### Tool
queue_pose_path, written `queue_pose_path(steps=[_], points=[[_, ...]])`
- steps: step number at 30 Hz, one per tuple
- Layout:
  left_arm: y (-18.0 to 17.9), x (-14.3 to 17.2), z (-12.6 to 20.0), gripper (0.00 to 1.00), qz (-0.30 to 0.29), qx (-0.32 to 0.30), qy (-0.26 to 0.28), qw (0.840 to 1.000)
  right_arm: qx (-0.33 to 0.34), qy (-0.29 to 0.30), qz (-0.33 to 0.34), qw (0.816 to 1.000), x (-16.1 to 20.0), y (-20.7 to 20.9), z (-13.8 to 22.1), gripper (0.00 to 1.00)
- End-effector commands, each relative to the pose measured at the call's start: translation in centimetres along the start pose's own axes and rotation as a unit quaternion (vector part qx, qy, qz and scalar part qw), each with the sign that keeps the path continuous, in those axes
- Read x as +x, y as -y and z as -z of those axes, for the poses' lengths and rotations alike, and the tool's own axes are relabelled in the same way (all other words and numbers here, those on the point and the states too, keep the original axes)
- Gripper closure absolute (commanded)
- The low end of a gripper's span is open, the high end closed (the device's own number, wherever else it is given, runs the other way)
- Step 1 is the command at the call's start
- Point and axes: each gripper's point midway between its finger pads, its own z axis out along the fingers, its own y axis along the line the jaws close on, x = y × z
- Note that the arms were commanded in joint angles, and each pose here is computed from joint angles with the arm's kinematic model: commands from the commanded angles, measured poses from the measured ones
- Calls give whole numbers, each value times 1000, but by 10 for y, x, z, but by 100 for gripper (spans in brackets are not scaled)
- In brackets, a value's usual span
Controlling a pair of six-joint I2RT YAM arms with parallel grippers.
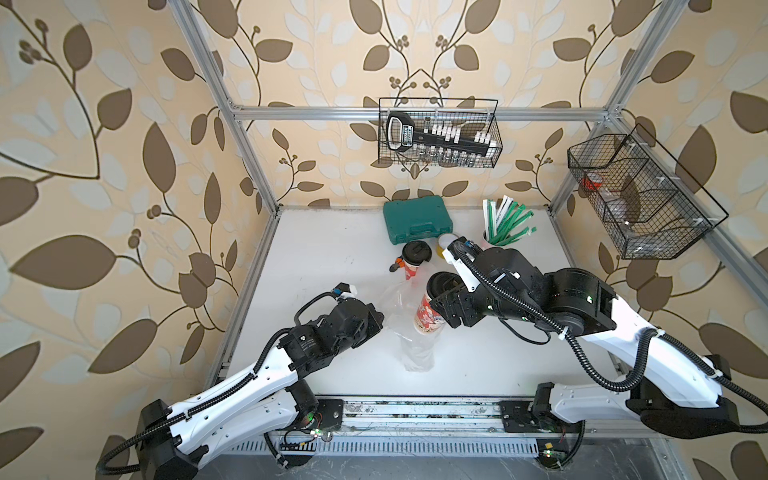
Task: Pack milk tea into plastic carrier bags
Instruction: Place the milk tea cup in the plastic carrier bag.
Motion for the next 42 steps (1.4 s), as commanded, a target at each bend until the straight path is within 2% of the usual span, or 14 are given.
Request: queue_pose_path(steps=[1, 10, 22, 30, 42], points=[[1, -8, 4, 100, 7, 7, 17, 1000, -15, -13, 1, 1000, 7, -5, 2, 26], [-2, -7, 4, 100, 8, 3, 17, 1000, -60, -44, 17, 997, 20, -29, -33, 27], [-5, -5, 4, 100, 10, 2, 13, 1000, -4, -79, 36, 996, 48, -10, -70, 27], [-9, -6, 6, 100, 10, 1, 19, 1000, -29, -88, 34, 995, 58, -20, -88, 27], [-23, -2, 5, 100, 19, -2, 17, 1000, -9, -108, 40, 993, 77, -14, -118, 28]])
